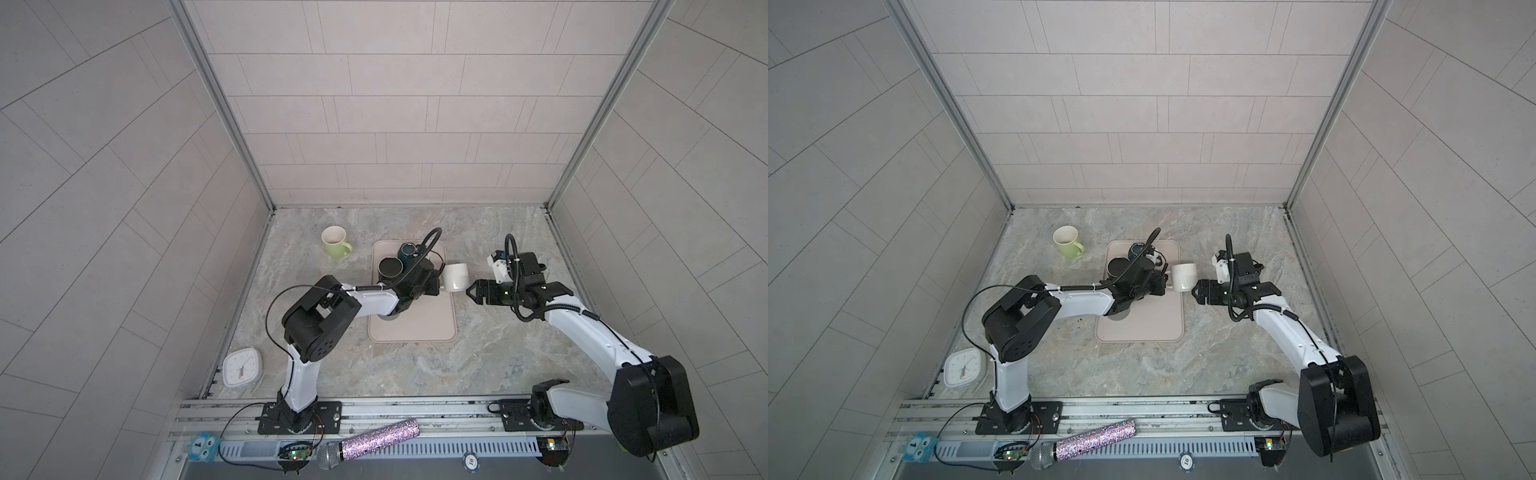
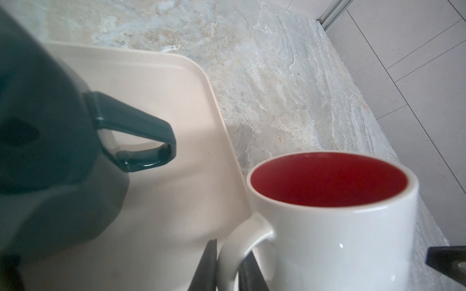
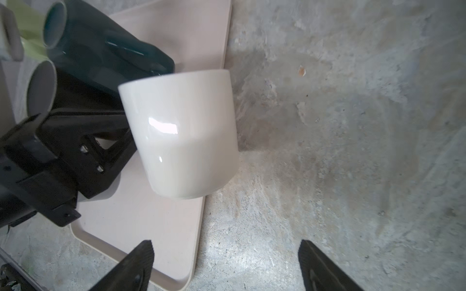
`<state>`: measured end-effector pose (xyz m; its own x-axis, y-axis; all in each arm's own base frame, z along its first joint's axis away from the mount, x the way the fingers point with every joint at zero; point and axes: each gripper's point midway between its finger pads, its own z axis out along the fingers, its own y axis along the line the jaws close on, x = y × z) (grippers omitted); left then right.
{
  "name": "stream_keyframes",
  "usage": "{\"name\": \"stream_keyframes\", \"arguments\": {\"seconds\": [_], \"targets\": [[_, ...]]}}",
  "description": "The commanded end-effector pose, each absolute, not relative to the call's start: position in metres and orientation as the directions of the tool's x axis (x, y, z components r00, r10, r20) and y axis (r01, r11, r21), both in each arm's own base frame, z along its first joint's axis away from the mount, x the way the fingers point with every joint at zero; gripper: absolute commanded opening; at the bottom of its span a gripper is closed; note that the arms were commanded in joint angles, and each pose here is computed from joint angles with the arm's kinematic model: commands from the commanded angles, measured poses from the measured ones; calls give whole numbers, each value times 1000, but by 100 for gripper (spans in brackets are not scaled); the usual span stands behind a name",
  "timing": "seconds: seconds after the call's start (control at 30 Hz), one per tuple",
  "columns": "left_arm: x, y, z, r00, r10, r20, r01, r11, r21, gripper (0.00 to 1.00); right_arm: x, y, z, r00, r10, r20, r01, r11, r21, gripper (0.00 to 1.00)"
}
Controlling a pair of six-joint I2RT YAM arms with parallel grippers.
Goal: Turn the mug right side up
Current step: Pick up the mug from the center of the table.
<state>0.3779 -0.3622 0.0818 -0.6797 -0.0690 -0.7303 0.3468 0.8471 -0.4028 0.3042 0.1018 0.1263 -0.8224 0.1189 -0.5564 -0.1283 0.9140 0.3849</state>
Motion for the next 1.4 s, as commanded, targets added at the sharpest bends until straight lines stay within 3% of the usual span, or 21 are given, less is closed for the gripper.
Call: {"name": "stream_keyframes", "arguments": {"seconds": [0.0,0.1,0.33,0.63,0.83,1.07,1.37], "targets": [[389,-362,154,-520,-149,-841,407,823,-397,0,308,95,147,-744,171,-646,-122,916,383,91],[389,-348,168,-458,-132,-879,402,851,-338,0,306,90,156,-687,191,-701,-128,918,375,92],[379,-311,203,-340,-99,-935,366,902,-228,0,303,90,163,-670,195,-716,-140,915,380,92],[362,-212,249,-136,22,-991,90,996,10,0,309,98,178,-642,196,-741,-188,897,399,92],[342,-142,252,-81,53,-995,-128,990,63,0,308,105,185,-635,202,-745,-225,875,428,92],[323,-67,247,-65,2,-998,-307,951,22,0,305,111,188,-638,202,-743,-250,858,448,92],[320,-33,199,-119,-8,-993,-409,912,42,0,304,111,187,-629,206,-750,-256,856,450,92]]}}
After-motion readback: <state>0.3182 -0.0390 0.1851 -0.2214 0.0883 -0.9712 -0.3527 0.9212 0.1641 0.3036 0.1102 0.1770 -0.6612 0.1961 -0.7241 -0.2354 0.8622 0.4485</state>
